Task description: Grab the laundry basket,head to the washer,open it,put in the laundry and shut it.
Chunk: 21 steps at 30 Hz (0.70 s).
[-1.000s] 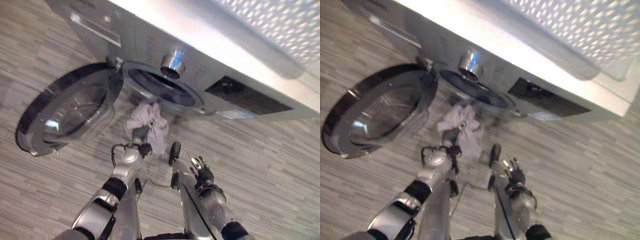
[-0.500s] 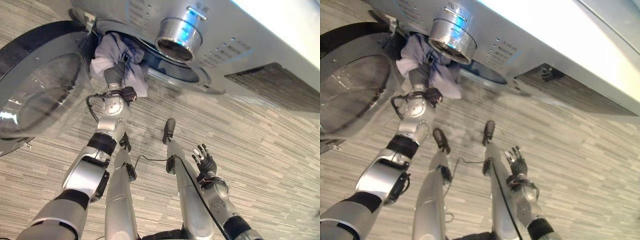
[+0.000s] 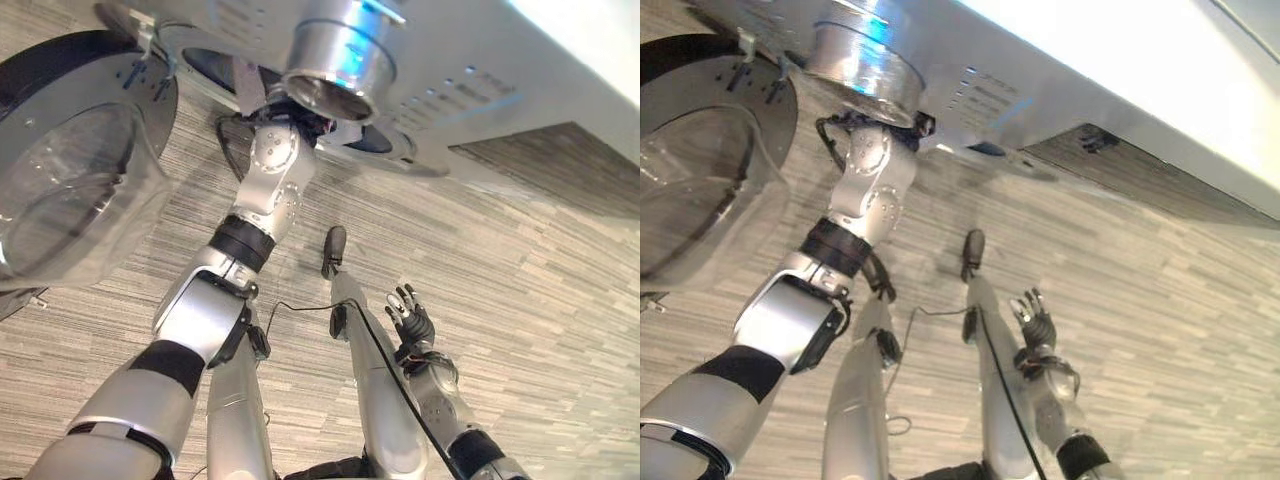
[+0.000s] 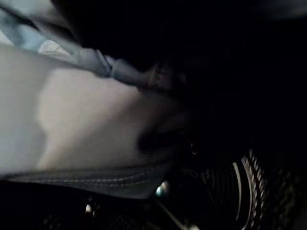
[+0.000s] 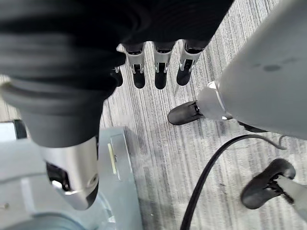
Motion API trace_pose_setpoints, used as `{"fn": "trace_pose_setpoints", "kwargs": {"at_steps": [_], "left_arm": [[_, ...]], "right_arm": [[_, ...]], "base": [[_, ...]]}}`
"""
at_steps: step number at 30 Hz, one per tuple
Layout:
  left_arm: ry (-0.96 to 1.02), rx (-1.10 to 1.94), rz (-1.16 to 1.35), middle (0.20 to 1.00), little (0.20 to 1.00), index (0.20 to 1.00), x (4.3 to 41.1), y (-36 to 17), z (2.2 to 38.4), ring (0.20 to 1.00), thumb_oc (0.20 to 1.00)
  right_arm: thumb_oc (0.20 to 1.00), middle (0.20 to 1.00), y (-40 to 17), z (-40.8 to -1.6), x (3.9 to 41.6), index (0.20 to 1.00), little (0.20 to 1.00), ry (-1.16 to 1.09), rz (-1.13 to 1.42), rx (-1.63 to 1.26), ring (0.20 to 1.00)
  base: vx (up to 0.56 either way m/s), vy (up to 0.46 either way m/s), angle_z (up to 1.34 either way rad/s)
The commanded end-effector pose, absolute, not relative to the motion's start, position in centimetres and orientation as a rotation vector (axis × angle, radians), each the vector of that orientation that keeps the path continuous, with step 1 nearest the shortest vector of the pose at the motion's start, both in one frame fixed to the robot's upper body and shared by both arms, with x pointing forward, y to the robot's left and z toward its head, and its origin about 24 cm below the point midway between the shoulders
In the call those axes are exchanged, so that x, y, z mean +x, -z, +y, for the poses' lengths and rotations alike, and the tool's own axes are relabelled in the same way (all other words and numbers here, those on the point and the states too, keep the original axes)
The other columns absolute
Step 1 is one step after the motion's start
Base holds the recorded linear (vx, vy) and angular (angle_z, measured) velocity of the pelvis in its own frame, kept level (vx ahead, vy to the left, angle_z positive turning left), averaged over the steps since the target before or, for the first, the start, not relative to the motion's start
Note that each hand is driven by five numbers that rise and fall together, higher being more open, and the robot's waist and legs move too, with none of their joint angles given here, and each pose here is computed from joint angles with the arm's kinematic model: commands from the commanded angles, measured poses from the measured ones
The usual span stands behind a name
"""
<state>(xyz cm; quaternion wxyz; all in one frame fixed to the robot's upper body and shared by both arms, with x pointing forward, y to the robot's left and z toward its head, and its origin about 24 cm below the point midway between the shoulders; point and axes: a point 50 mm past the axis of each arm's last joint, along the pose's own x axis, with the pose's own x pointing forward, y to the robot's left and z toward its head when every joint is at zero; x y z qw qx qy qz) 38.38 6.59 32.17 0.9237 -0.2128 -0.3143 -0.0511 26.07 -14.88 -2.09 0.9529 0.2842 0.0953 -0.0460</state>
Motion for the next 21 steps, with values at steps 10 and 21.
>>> {"fn": "trace_pose_setpoints", "kwargs": {"at_steps": [10,21], "left_arm": [[0.350,-0.874,-1.168,0.200,0.200,0.200,28.9,-50.5,9.7,0.200,0.200],[-0.332,1.191,-0.776,1.000,1.000,1.000,37.6,-44.8,14.1,1.000,1.000]], "right_arm": [[1.000,1.000,0.0,-23.5,23.5,1.000,1.000,0.309,0.070,0.443,1.000],[1.000,1.000,1.6,-26.8,22.3,1.000,1.000,0.285,0.175,0.374,1.000]], "base": [[0.06,-0.022,-0.15],[0.00,-0.011,0.00]]}}
